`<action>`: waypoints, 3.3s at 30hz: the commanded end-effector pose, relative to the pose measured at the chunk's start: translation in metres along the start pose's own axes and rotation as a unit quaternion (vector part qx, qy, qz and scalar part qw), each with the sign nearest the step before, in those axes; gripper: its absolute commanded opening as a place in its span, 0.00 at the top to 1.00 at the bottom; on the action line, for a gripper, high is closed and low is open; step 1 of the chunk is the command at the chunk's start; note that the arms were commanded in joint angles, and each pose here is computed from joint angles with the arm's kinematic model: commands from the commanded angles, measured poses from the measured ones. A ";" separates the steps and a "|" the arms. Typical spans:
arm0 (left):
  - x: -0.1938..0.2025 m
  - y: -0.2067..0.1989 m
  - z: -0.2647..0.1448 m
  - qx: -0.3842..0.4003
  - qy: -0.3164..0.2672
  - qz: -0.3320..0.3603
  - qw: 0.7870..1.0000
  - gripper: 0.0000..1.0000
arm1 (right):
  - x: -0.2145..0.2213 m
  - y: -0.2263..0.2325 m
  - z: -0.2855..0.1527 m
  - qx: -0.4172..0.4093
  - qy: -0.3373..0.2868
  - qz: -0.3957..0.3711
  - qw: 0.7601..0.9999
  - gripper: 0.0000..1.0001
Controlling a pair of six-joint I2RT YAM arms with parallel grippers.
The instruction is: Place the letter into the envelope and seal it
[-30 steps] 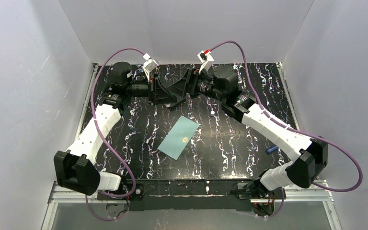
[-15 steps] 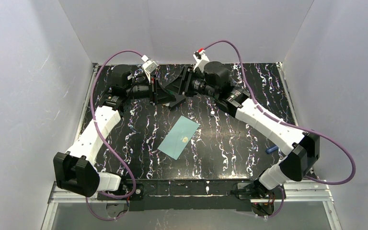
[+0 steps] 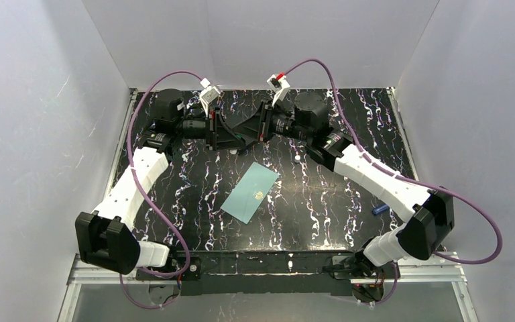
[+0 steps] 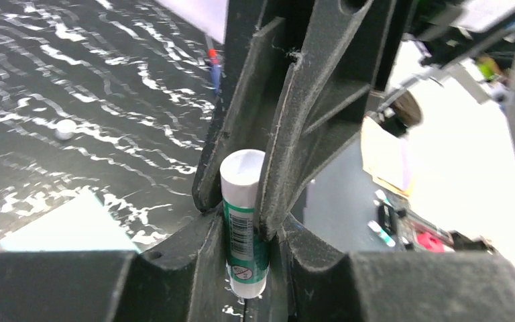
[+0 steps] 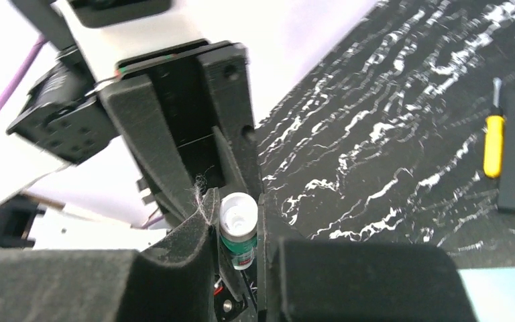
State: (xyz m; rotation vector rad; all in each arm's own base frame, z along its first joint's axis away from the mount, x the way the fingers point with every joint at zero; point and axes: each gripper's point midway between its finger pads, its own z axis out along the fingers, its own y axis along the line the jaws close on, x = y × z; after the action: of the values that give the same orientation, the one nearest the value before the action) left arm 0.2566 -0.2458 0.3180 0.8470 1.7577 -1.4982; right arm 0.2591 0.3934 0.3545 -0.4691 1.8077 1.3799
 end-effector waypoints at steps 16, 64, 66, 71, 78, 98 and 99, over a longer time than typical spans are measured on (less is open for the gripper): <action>-0.033 -0.012 -0.005 -0.044 -0.059 0.034 0.997 1.00 | -0.052 0.003 -0.028 0.048 -0.146 0.033 0.988 0.22; -0.050 0.075 -0.054 -0.350 -0.187 -0.188 0.899 1.00 | -0.009 -0.011 0.002 0.083 -0.062 -0.019 0.994 0.37; -0.048 0.078 -0.054 -0.355 -0.191 -0.199 0.893 1.00 | 0.000 -0.014 0.013 0.105 -0.033 -0.039 0.993 0.40; -0.048 0.077 -0.055 -0.355 -0.196 -0.201 0.892 1.00 | 0.011 -0.018 0.031 0.146 0.000 -0.071 0.987 0.31; -0.050 0.071 -0.054 -0.344 -0.195 -0.200 0.896 1.00 | 0.008 -0.019 0.045 0.144 -0.010 -0.078 0.986 0.34; -0.038 0.052 -0.054 -0.324 -0.203 -0.250 0.889 0.78 | -0.017 -0.015 0.063 0.127 -0.059 -0.125 0.982 0.83; -0.038 0.051 -0.055 -0.324 -0.203 -0.252 0.889 0.72 | -0.018 -0.010 0.062 0.113 -0.058 -0.139 0.982 0.86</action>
State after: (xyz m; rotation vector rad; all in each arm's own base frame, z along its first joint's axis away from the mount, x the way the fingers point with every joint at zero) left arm 0.3373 -0.1814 0.3173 -0.2848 2.0186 -1.0487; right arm 0.2870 0.4505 0.3159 -0.4895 1.8769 0.9920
